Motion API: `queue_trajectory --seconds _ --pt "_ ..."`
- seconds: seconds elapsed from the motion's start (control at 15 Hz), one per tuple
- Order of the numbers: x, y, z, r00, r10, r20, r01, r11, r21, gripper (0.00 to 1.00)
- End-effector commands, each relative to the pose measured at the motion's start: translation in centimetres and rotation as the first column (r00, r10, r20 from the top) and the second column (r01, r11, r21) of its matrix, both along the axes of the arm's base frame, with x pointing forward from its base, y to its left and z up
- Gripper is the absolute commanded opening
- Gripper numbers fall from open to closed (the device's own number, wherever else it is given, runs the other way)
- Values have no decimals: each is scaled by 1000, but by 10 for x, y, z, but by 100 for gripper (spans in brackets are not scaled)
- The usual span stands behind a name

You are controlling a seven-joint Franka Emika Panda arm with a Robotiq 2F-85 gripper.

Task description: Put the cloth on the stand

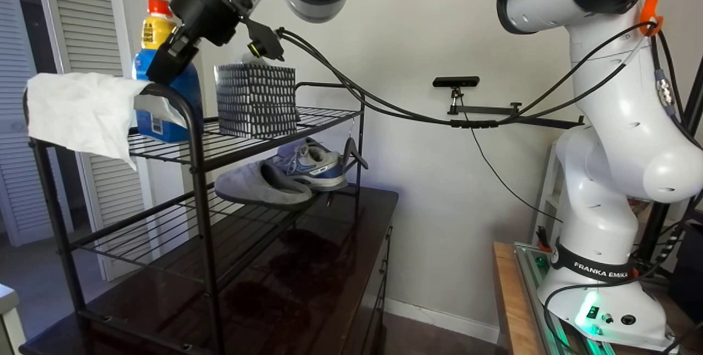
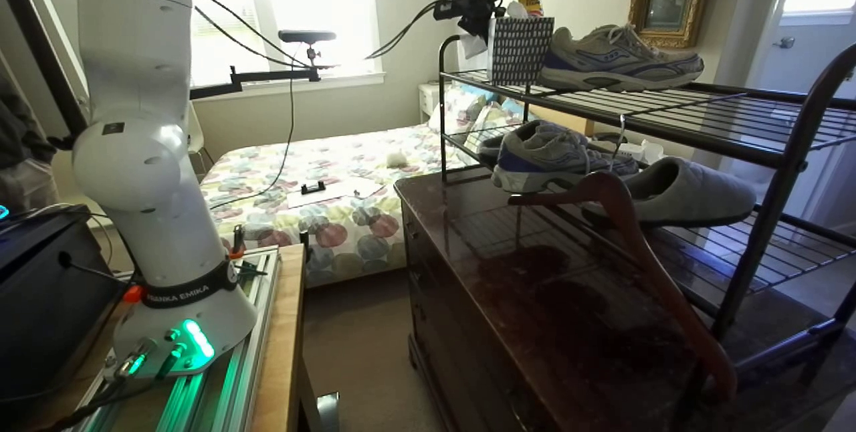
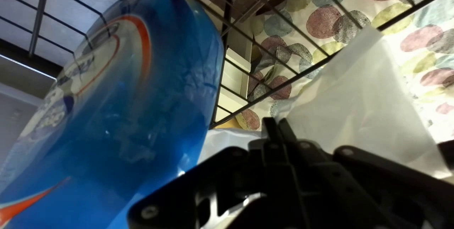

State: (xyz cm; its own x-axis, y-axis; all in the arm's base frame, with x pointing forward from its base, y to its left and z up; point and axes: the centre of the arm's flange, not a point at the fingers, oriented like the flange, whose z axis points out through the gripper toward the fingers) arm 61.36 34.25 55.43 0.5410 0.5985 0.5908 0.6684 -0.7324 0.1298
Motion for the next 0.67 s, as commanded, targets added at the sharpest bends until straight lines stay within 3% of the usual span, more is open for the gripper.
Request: queue_trajectory --seconds 0.0,0.6 --pt "13 8 3 1000 -16 -11 15 1000 -18 1" --pt "20 5 0 999 -20 -39 20 1000 -21 0"
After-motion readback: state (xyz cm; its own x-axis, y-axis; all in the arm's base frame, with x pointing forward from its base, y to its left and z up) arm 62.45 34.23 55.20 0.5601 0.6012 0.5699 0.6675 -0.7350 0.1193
